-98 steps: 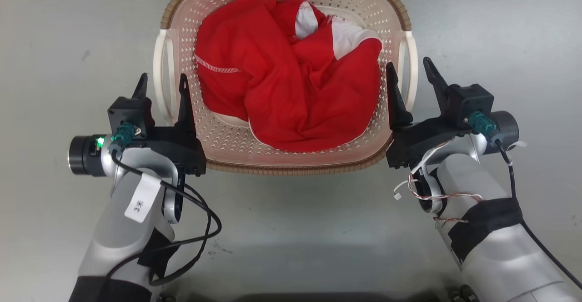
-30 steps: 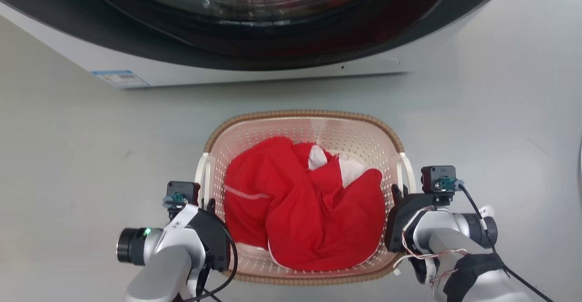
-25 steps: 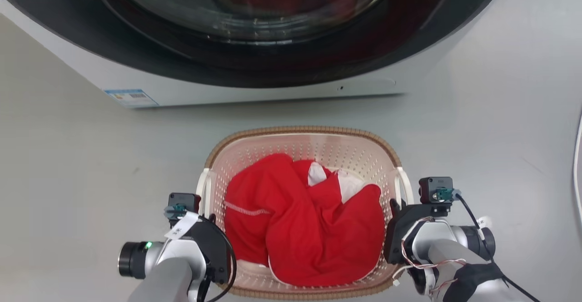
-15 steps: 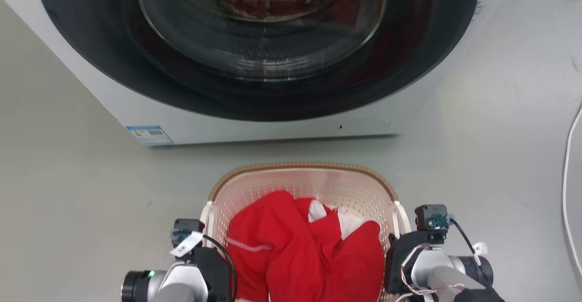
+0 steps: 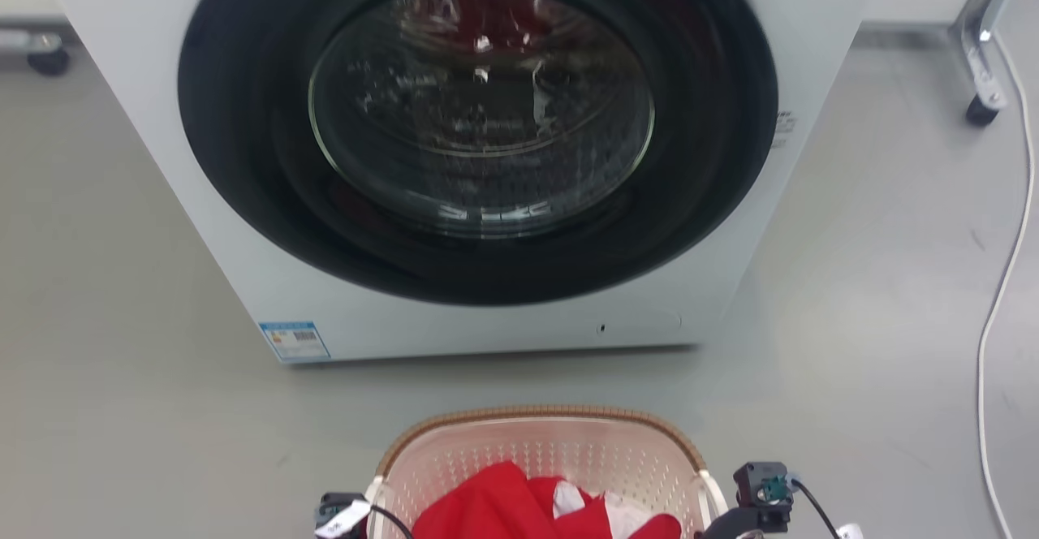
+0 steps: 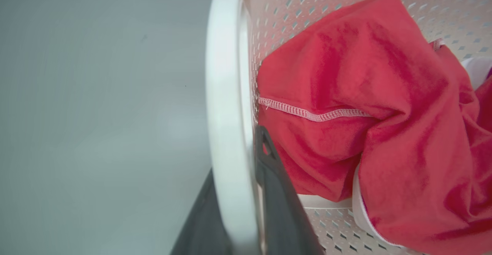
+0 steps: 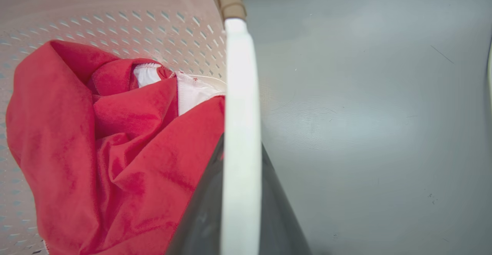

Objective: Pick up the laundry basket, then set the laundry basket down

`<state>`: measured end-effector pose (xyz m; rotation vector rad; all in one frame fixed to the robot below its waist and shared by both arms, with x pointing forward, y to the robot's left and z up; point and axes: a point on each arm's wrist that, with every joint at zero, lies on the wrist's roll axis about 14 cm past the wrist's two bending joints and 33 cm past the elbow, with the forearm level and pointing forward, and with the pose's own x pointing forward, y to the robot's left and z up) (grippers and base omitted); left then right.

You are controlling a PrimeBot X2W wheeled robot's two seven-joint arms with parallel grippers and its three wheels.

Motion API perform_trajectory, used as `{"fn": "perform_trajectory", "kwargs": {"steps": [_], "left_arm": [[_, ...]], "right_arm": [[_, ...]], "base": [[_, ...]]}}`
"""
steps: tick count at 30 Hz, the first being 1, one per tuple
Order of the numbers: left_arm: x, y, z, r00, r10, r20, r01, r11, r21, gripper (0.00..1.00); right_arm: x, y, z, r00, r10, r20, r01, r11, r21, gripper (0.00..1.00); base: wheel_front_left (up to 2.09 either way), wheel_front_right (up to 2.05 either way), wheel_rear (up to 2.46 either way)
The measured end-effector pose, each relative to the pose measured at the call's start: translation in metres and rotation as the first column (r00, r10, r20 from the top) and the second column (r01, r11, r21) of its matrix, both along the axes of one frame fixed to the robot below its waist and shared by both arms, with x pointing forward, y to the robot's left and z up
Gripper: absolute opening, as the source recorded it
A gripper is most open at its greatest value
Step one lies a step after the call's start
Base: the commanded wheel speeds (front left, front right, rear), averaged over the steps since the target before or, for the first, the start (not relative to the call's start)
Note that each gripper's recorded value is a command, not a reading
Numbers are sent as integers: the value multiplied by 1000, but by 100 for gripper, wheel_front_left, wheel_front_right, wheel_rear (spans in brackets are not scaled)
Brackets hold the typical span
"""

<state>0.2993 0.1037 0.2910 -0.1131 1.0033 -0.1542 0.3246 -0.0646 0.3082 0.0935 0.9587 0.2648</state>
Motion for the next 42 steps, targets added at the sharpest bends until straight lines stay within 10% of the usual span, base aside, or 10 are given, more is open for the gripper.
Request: {"fn": "perform_trajectory", "kwargs": {"steps": [42], "left_arm": [[-10,0,27,995,-7,96,6,1000,11,0]], "right_arm": [[-13,3,30,997,2,81,-3,1000,9,0]], "base": [[0,0,0]]}}
